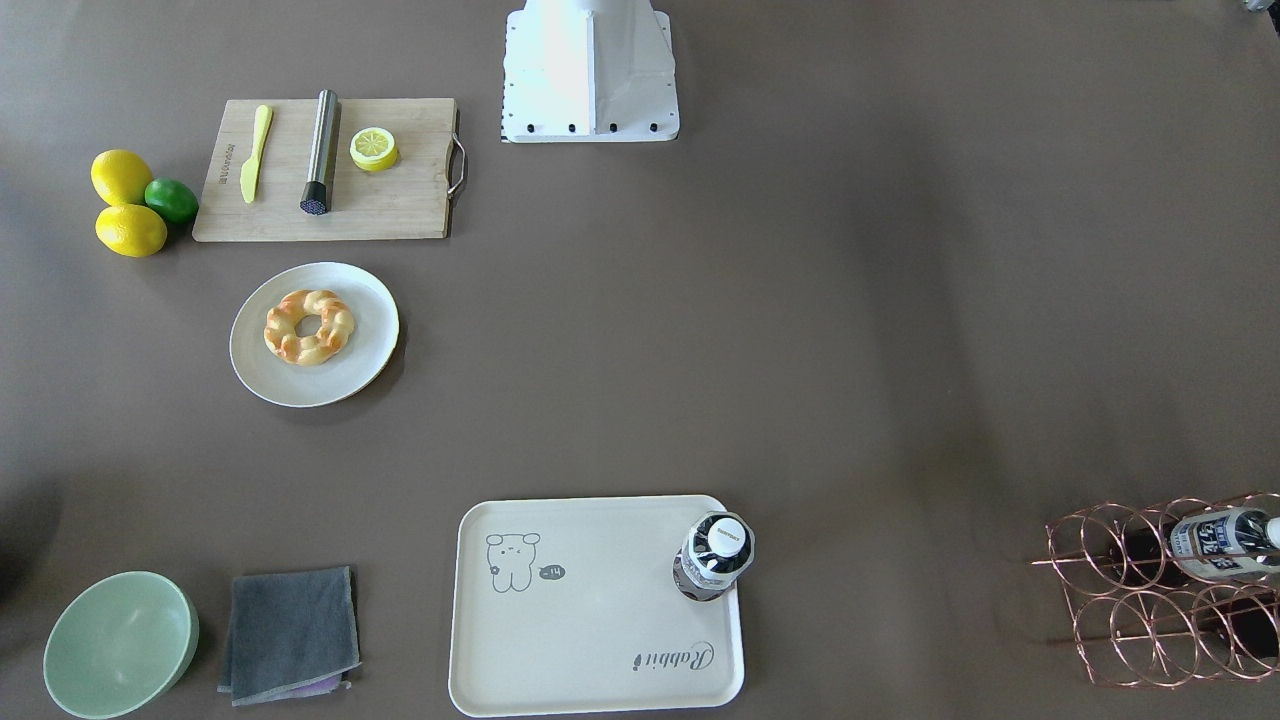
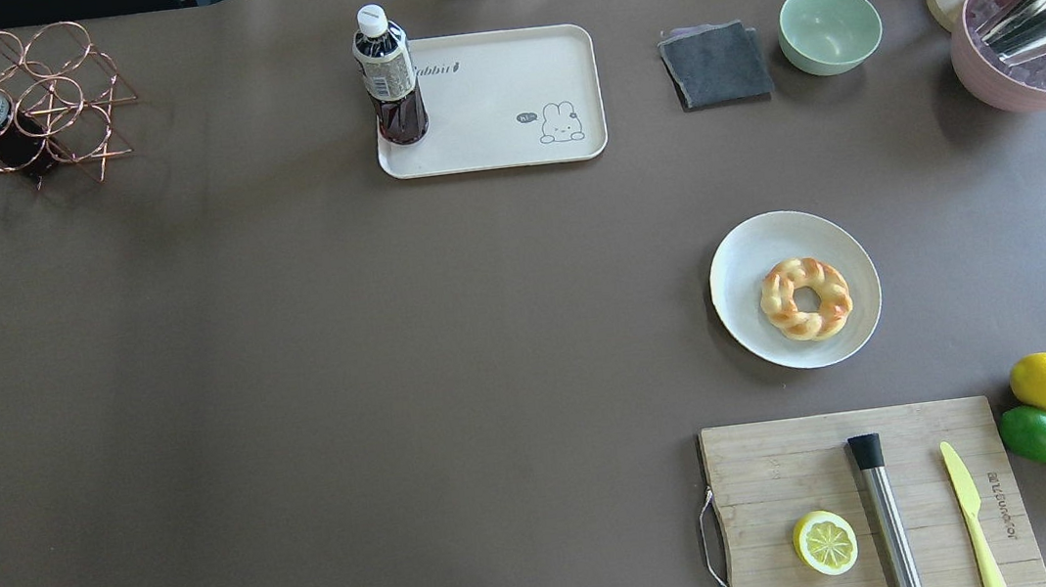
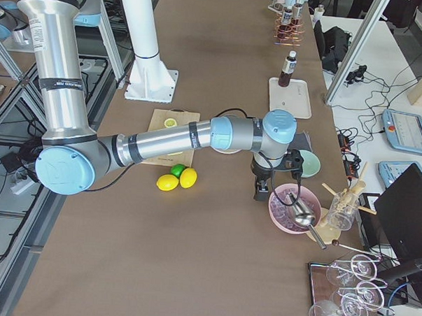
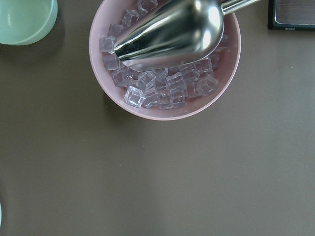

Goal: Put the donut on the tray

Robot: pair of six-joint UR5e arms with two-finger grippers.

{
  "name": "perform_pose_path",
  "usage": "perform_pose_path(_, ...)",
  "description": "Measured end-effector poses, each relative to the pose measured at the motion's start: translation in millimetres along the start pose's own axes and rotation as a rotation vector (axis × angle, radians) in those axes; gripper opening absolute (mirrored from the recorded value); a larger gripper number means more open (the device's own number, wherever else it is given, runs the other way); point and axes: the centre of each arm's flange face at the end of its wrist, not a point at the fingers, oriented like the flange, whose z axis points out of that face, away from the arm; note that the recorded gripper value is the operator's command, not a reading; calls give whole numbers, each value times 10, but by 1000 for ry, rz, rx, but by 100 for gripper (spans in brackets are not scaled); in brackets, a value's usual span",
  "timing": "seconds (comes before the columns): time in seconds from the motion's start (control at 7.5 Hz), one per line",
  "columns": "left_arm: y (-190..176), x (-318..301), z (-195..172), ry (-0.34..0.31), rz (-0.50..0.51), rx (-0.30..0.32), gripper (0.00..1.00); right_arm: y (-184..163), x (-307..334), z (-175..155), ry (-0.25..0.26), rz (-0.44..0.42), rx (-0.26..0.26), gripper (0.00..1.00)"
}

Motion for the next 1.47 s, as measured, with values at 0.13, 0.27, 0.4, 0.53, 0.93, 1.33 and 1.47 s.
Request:
perform_pose_path(0.13,8,-7,7,0,-1,-1,98,23,27,21,1,4,-4,100)
perform_pose_path(0.27,12,-10,10,0,-2,-2,98,69,85,62,4,14,-12,100)
perform_pose_path(0.4,14,-12,11,0,-2,-2,98,137,160,110,7,27,-22,100)
perform_pose_path(0.53,14,-8,7,0,-1,-1,98,202,235,147,8,41,-29,100)
perform_pose_path(0.93,14,-8,5,-2,-1,-1,98,254,295,172,8,52,-34,100)
perform_pose_path(1.33,1,3,-2,-2,0,1,98,261,306,180,6,56,-36,100)
perform_pose_path(1.47,-9,11,-10,-2,1,2,98,261,308,177,5,56,-35,100)
